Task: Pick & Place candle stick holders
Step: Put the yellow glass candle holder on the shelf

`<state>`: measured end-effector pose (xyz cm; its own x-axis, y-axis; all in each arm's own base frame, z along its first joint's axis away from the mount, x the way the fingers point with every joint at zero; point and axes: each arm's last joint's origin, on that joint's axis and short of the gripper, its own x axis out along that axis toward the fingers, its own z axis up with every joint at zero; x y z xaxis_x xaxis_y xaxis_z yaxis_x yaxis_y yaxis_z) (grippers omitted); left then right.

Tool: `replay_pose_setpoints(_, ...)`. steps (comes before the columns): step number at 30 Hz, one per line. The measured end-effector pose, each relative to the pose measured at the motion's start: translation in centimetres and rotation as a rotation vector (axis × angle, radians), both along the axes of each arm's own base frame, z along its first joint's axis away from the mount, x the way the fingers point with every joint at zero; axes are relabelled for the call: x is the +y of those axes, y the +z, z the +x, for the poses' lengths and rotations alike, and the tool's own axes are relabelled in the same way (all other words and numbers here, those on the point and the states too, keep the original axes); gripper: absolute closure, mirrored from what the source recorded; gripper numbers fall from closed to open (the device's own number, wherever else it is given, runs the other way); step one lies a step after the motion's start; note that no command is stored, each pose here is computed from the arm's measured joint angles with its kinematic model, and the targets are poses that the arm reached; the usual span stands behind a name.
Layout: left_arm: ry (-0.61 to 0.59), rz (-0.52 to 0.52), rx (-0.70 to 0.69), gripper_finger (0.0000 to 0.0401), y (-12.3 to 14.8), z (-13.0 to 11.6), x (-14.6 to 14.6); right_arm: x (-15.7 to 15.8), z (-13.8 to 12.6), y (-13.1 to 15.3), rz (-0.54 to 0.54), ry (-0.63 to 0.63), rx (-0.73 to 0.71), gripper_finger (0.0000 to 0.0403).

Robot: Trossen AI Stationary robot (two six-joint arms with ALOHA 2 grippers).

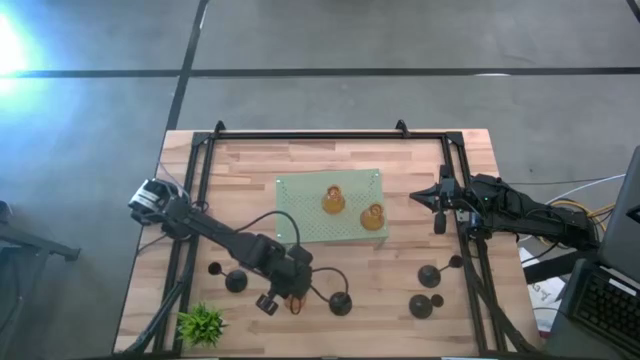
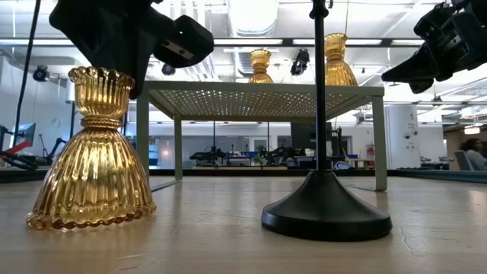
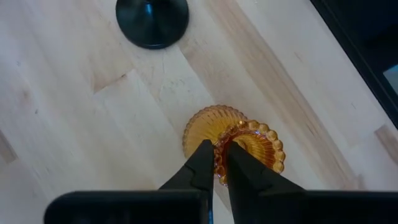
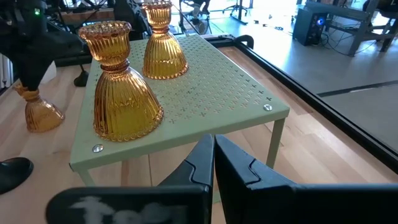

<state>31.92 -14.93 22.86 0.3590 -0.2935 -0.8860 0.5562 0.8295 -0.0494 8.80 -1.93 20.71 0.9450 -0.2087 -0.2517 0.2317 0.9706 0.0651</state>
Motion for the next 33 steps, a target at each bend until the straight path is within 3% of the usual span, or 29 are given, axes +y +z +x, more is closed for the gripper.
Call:
replay_pose_setpoints(11, 0.013, -0.040, 0.030, 0.0376, -0.4, 0.3, 1.1, 0.0, 0.0, 0.0, 0.000, 0.000, 0.000, 0.0394)
replay_pose_setpoints(18, 0.038, -0.028, 0.061, 0.0296, -1.1, 0.1, 1.4, 0.0, 0.0, 0.0, 0.000, 0.000, 0.000, 0.0394)
replay_pose_setpoints(23, 0.034, -0.026, 0.063, 0.0278, -1.1, 0.0, 1.4, 0.0, 0.0, 0.0, 0.000, 0.001, 0.000, 0.0394)
replay_pose_setpoints(26, 0.010, -0.020, 0.058, 0.0302, -1.1, 0.0, 1.4, 0.0, 0.0, 0.0, 0.000, 0.000, 0.000, 0.0394)
replay_pose_setpoints(29, -0.024, -0.044, 0.067, 0.0366, -1.0, -0.1, 1.4, 0.0, 0.0, 0.0, 0.000, 0.000, 0.000, 0.0394)
replay_pose_setpoints(33, -0.015, -0.052, 0.065, 0.0368, -1.0, 0.0, 1.5, 0.0, 0.0, 0.0, 0.000, 0.001, 0.000, 0.0394)
